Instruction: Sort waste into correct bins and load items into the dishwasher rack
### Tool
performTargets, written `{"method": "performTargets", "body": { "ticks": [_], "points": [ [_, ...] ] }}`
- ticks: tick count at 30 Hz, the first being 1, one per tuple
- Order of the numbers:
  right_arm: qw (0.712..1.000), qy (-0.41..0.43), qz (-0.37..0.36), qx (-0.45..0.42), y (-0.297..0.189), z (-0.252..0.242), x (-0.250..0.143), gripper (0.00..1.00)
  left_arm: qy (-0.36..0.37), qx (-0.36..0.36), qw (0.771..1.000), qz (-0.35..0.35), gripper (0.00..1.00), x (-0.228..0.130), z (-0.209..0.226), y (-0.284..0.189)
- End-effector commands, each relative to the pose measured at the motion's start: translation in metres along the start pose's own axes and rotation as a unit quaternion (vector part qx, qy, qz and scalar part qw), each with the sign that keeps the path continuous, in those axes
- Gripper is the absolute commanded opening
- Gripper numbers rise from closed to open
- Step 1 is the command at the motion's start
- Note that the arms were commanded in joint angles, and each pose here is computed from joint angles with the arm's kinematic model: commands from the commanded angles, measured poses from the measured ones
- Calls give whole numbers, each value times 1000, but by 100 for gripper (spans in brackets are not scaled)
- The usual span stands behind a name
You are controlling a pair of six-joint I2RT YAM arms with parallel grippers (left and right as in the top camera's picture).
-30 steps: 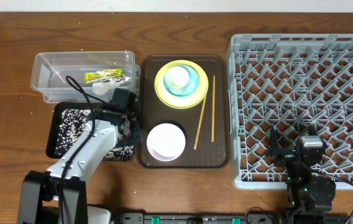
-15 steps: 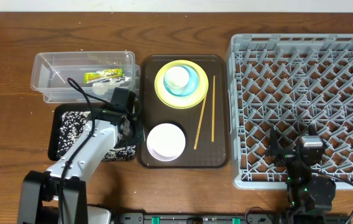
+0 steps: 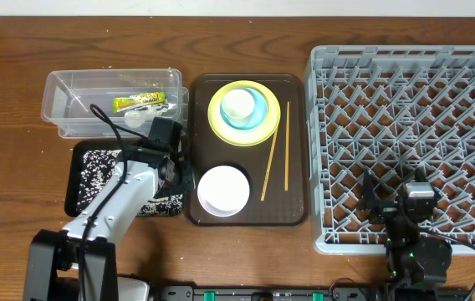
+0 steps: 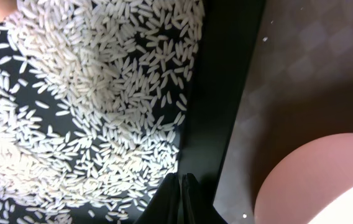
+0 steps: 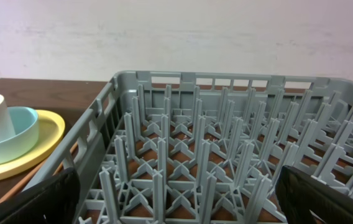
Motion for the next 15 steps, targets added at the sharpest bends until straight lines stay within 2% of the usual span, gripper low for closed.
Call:
{"method": "performTargets", "body": {
  "ticks": [1,8,11,15],
  "points": [
    [1000,5,-1,-1,0,-1,0,99,-2,27,1000,-14,7,9,7,-10],
    [1000,5,-1,-1,0,-1,0,99,-1,16,997,-71,8,33,0,-53],
    [1000,5,-1,-1,0,-1,0,99,2,-33,996,-81,8,36,-17,-66],
    [1000,5,-1,-1,0,-1,0,99,10,-120,991,-61,8,29,-45,-72]
  ]
}}
Point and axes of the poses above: each gripper's point midway between its finger pads, its own y axis out along the fingers, its own z axis along the line the jaws close on, x = y × z, the point moved 1 cm from there along -y, back along the fingers, and after that the axes turned 9 degrees about y, right-handed, at the moved point
